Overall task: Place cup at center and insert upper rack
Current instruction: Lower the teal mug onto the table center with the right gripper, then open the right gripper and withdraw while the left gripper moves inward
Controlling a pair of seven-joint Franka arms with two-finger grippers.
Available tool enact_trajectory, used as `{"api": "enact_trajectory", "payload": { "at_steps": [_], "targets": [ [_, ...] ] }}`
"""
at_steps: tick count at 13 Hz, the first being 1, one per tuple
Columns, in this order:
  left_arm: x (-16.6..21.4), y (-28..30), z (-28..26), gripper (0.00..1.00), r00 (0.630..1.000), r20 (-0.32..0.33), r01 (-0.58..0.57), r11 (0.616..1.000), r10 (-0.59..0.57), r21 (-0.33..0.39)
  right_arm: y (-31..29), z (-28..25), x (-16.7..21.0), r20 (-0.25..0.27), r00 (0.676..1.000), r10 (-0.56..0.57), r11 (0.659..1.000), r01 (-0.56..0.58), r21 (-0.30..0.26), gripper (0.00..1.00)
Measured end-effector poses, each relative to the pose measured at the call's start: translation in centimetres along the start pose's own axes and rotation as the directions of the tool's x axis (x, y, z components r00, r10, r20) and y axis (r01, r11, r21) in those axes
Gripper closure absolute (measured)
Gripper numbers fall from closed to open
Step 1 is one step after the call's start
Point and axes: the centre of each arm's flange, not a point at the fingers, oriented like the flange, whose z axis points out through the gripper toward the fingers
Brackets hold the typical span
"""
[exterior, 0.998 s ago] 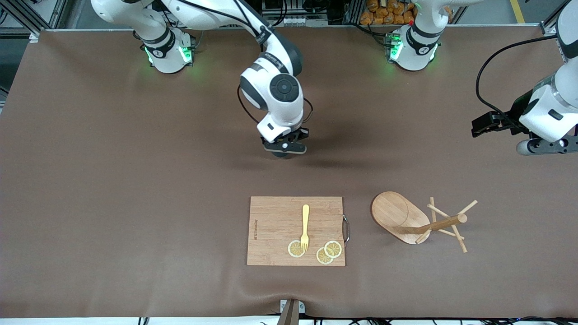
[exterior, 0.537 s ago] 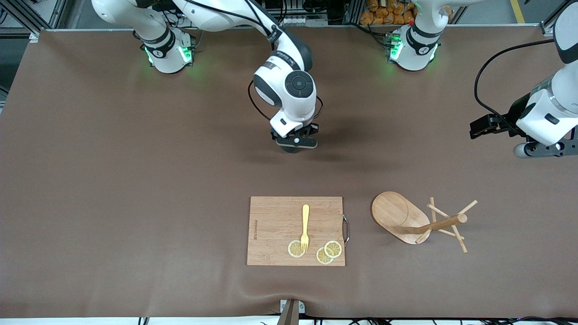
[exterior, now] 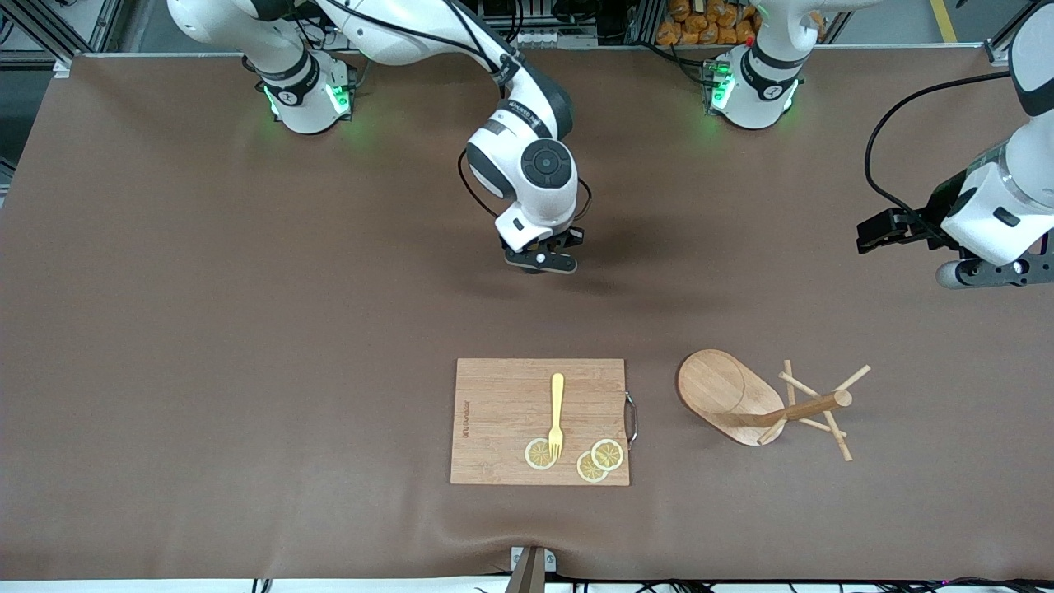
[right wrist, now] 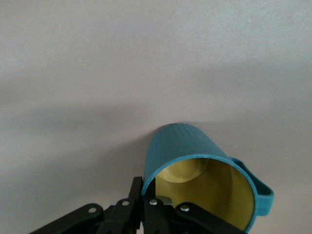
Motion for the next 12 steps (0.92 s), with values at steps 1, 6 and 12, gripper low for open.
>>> {"api": "enact_trajectory", "payload": {
  "at_steps": [1, 6, 12],
  "targets": [
    [0.0, 0.0, -0.1, 0.0, 1.0, -0.002, 0.0, 1.0, 0.0, 0.0, 0.0, 0.0, 0.0, 0.001, 1.0, 0.02, 1.0, -0.02, 0.003, 0.96],
    [0.0, -0.1, -0.7, 0.0, 1.0, -0.015, 0.001, 1.0, -0.001, -0.002, 0.0, 0.1, 0.0, 0.002, 0.999, 0.048, 0.999, -0.048, 0.002, 0.92],
    [-0.2, 1.4, -1.2, 0.0, 0.999, -0.026, -0.021, 1.0, 0.021, -0.003, -0.1, -0.1, 0.1, -0.001, 0.999, 0.05, 0.999, -0.05, 0.01, 0.47]
  ]
}}
